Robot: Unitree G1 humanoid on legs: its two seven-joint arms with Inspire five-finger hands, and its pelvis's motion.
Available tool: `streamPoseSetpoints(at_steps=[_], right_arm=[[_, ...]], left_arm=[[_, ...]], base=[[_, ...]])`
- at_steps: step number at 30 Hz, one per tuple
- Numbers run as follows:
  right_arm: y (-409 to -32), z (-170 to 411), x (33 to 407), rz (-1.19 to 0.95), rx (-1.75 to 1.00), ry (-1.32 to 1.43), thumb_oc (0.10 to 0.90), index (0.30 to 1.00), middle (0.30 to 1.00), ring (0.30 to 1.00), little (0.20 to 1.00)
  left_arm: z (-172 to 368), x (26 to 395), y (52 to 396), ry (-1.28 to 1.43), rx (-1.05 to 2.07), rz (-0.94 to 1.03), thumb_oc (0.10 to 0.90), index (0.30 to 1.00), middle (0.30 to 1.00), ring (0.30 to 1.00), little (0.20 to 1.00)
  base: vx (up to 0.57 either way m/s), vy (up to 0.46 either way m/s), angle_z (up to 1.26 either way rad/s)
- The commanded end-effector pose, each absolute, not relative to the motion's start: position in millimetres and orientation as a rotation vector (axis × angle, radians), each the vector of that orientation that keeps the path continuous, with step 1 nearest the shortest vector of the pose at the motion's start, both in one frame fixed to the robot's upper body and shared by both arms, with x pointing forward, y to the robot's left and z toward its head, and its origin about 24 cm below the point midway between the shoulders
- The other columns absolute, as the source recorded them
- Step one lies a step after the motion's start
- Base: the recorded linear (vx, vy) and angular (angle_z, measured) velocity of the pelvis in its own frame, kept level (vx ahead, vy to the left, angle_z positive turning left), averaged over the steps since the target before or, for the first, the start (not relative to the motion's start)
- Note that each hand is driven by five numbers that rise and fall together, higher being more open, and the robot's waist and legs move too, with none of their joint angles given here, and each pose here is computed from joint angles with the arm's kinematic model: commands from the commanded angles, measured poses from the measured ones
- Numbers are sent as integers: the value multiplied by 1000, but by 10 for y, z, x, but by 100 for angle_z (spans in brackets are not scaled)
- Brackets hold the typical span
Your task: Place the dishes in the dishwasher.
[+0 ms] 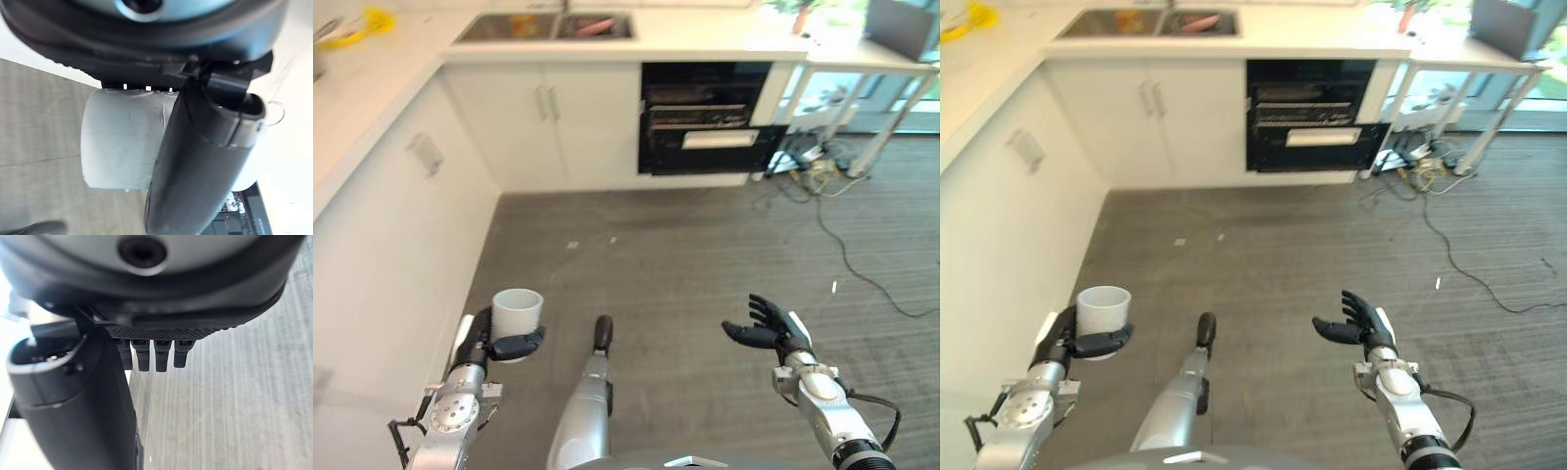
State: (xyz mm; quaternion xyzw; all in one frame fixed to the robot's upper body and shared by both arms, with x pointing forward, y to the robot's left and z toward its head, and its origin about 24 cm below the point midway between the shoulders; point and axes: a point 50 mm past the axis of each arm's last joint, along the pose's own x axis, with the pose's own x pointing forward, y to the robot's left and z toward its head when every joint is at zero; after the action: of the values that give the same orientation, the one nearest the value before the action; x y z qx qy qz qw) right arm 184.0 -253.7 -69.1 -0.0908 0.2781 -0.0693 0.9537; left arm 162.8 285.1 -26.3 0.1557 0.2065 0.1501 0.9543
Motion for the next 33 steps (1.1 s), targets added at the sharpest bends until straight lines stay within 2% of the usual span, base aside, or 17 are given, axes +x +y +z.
streamPoseSetpoints(at_steps=[1,7,12,20,25,30,33], right_arm=[[-2423,-240,2330,-106,-205,304,800,900,900,900,900],[-2303,-157,2374,-49,-258,261,800,900,900,900,900],[-2346,-43,2424,-55,-296,206,800,900,900,900,900],[-2563,-171,2237,-151,-290,285,800,900,900,900,900],[-2641,-179,2233,-174,-316,303,800,900,900,900,900],[-2714,-140,2253,-200,-343,294,800,900,900,900,900],[-2855,-150,2129,-281,-332,308,800,900,900,900,900]], left_arm=[[449,2220,2659,8,332,234,400,300,300,300,300],[546,2287,2687,-29,353,250,400,300,300,300,300],[617,2390,2608,-78,379,232,400,300,300,300,300],[613,2462,2514,-99,309,222,400,300,300,300,300],[531,2416,2529,-70,276,254,400,300,300,300,300],[505,2415,2513,-68,254,269,400,300,300,300,300],[538,2512,2368,-86,263,192,400,300,300,300,300]], base=[[597,289,38],[585,322,-44],[458,34,59],[220,-15,57],[167,246,-27],[98,326,-108],[102,484,21]])
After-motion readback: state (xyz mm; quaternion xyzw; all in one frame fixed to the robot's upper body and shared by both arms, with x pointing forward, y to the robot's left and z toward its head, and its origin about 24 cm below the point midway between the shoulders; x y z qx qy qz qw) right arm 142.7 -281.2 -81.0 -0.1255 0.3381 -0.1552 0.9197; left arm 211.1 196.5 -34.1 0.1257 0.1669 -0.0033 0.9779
